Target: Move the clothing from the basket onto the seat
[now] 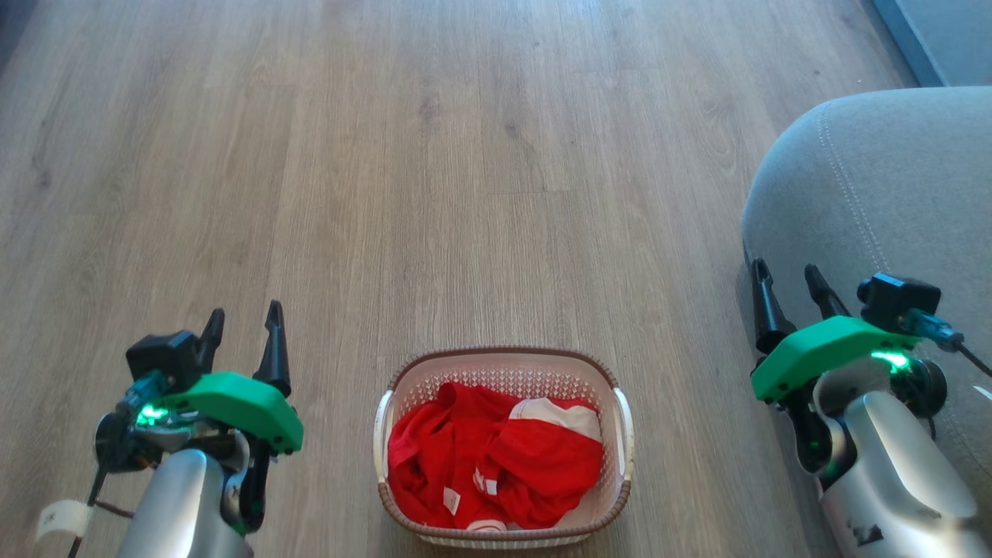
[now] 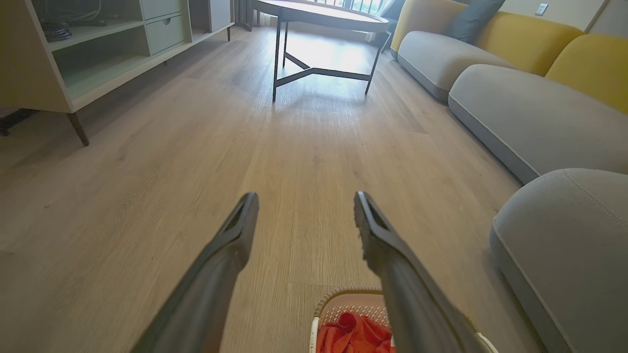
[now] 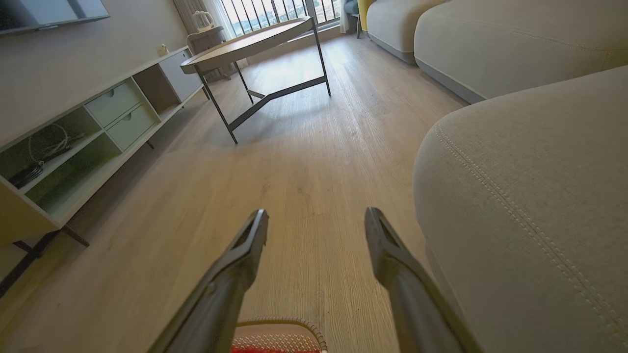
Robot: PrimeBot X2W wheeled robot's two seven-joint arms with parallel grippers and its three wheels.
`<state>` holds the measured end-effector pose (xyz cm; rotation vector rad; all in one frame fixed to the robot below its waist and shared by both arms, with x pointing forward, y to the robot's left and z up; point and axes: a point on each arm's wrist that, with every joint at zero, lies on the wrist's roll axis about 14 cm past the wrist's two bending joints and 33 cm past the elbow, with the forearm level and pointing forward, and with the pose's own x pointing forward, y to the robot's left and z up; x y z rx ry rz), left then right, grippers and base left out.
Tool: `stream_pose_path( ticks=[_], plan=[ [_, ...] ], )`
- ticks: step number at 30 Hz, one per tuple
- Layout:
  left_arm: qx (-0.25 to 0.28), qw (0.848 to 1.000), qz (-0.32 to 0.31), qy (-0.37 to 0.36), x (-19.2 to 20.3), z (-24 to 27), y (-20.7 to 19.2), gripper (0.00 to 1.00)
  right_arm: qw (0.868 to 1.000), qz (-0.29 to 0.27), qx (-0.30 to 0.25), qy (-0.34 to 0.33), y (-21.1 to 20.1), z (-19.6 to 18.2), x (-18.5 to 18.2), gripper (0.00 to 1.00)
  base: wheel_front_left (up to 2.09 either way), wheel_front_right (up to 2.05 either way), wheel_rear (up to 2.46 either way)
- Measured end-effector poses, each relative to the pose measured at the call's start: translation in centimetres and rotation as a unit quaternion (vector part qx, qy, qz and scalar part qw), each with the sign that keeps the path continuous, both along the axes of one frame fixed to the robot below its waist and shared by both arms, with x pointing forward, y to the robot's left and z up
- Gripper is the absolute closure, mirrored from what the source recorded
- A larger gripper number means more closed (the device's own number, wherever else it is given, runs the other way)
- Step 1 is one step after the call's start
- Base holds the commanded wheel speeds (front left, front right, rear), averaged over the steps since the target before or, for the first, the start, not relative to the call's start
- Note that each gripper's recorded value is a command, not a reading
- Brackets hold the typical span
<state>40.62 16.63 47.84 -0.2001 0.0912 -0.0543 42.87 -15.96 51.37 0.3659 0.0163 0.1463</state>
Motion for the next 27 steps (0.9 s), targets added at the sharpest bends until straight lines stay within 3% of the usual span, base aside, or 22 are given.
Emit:
stream_pose_path(
  ticks=[27],
  plan=[
    [0.151, 0.986, -0.045, -0.045, 1.6, 1.4, -1.4, 0.0, 0.986, 0.032, -0.154, -0.058, 1.0, 2.1, 1.8, 0.0, 0.0, 0.0, 0.0]
  ],
)
